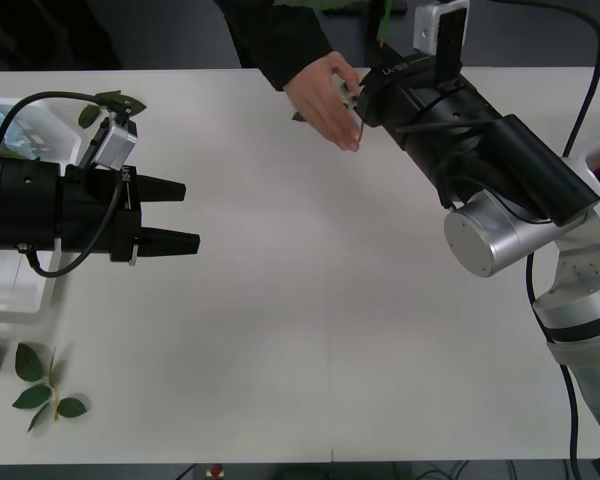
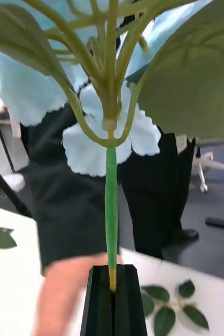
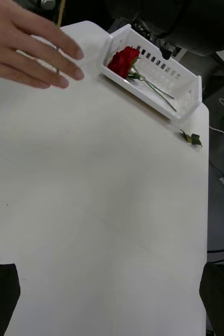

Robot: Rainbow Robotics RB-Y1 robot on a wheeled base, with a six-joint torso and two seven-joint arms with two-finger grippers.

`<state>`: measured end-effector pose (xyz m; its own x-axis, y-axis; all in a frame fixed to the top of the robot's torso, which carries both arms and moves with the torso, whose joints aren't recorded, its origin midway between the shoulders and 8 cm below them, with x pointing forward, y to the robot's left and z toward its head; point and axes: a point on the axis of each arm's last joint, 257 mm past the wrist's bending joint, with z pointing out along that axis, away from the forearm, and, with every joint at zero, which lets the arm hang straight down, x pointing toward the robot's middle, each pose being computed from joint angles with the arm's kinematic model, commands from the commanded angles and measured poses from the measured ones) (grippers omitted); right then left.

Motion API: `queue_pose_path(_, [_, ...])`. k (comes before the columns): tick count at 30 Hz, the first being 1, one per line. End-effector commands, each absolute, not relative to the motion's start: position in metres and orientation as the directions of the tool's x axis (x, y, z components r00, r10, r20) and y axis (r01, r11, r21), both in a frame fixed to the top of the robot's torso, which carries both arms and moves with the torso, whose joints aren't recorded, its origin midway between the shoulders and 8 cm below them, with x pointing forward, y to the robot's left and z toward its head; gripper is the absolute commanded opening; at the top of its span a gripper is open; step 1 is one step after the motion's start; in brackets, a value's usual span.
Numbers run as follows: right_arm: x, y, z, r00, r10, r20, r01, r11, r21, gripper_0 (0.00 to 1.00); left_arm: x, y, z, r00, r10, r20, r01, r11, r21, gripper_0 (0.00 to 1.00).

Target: Place the red flowers into the right box and the blue flowers into the left box. If a person shows an open palm, hand one flower to the person first, then continue sorting.

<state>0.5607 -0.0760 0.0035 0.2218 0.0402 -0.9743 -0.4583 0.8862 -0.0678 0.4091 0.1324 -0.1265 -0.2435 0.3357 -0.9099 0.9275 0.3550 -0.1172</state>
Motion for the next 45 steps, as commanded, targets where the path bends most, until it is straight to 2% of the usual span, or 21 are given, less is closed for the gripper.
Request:
queue_pose_path(1, [0.549,-0.063,0.058,0.357,0.028,-0.934,-0.467,0.871,-0.152,0.0,0.412,0.127,-0.111,-0.153,0.355,-0.922,0.944,0.329,-0.03,1.0])
queue_pose_path(7, [0.546,-0.054,0.082,0.4,0.038,-0.916,-0.474,0.864,-0.171,0.0,0.412,0.127,-0.111,-0.153,0.355,-0.922,0.944,0.329,-0.03,1.0])
queue_pose_path(20, [0.545,-0.053,0.084,0.412,0.04,-0.91,-0.471,0.864,-0.175,0.02,0.412,0.127,-0.111,-0.151,0.356,-0.922,0.944,0.329,-0.028,1.0])
queue_pose_path(22, [0.545,-0.052,0.085,0.416,0.034,-0.909,-0.467,0.865,-0.181,0.56,0.412,0.127,-0.111,-0.152,0.355,-0.922,0.943,0.331,-0.029,1.0])
queue_pose_path(23, [0.545,-0.052,0.085,0.418,0.032,-0.908,-0.466,0.865,-0.184,0.8,0.412,0.127,-0.111,-0.153,0.355,-0.922,0.944,0.329,-0.03,1.0])
queue_pose_path(24, [0.545,-0.052,0.084,0.418,0.03,-0.908,-0.466,0.865,-0.186,1.0,0.412,0.127,-0.111,-0.151,0.356,-0.922,0.944,0.329,-0.028,1.0])
queue_pose_path(38, [0.542,-0.055,0.077,0.41,0.023,-0.912,-0.466,0.865,-0.188,1.0,0.412,0.127,-0.111,-0.153,0.356,-0.922,0.944,0.33,-0.029,1.0])
queue_pose_path(45, [0.524,-0.079,0.061,0.411,-0.051,-0.91,-0.448,0.858,-0.25,1.0,0.412,0.127,-0.111,-0.151,0.355,-0.922,0.944,0.33,-0.028,1.0])
